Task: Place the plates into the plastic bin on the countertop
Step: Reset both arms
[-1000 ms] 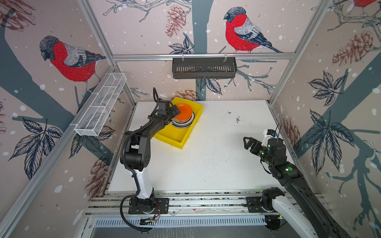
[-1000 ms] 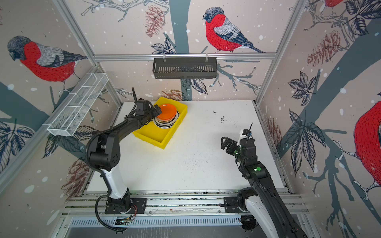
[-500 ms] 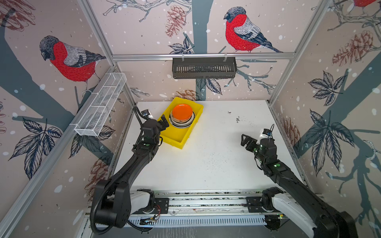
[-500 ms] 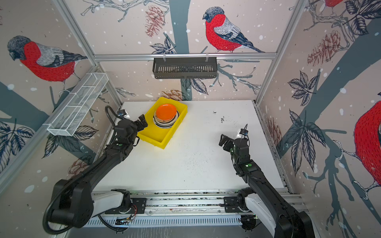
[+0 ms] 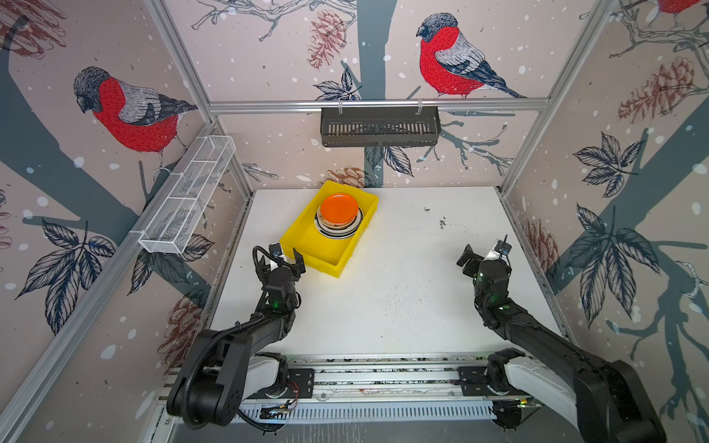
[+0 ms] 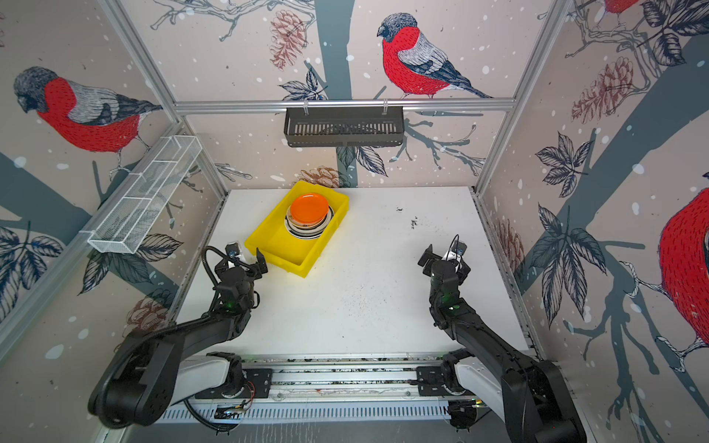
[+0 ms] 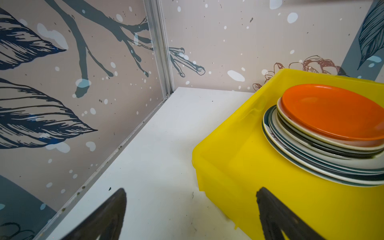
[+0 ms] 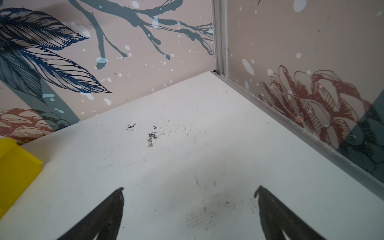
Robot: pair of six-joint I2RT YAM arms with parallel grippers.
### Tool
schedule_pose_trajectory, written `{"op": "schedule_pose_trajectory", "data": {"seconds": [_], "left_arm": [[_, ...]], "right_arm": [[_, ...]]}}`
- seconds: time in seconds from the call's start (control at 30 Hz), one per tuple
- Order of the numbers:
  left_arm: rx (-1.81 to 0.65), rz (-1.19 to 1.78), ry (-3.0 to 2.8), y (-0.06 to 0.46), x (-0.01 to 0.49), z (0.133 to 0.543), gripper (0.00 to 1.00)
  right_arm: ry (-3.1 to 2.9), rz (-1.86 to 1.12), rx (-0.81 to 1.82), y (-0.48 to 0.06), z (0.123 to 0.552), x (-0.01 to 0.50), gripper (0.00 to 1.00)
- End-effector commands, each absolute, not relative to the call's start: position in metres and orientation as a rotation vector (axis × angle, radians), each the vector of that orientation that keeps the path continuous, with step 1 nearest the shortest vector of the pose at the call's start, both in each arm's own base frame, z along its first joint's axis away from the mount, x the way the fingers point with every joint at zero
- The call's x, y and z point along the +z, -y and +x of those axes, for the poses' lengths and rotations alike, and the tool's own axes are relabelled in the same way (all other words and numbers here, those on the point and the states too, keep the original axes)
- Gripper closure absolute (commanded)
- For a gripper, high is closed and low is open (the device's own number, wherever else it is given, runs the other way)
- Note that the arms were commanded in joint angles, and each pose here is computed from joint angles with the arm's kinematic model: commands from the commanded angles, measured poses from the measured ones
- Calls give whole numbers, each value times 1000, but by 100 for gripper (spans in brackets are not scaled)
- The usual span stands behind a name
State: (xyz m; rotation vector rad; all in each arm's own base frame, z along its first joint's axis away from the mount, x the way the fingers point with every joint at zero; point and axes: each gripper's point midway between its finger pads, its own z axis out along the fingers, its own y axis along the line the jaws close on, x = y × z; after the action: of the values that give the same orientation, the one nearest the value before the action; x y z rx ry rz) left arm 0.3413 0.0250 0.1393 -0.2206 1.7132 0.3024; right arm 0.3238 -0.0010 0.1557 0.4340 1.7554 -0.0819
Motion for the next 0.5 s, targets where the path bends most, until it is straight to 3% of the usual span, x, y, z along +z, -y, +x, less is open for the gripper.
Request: {"op": "schedule_pose_trajectory", "data": {"seconds": [0.0,0.17,0.47], "left_arm": [[307,-255,-1535,-30,169,340,3],[273,-176,-1558,-18,153,351,3],[302,-216,-1536,-23,147,347,3]], "right_arm": [[-1622,459,-217,24,321,184,0],[-1581,477,-245,42,311,167,0],[-1663,452,-424,56,358,144,0]]}}
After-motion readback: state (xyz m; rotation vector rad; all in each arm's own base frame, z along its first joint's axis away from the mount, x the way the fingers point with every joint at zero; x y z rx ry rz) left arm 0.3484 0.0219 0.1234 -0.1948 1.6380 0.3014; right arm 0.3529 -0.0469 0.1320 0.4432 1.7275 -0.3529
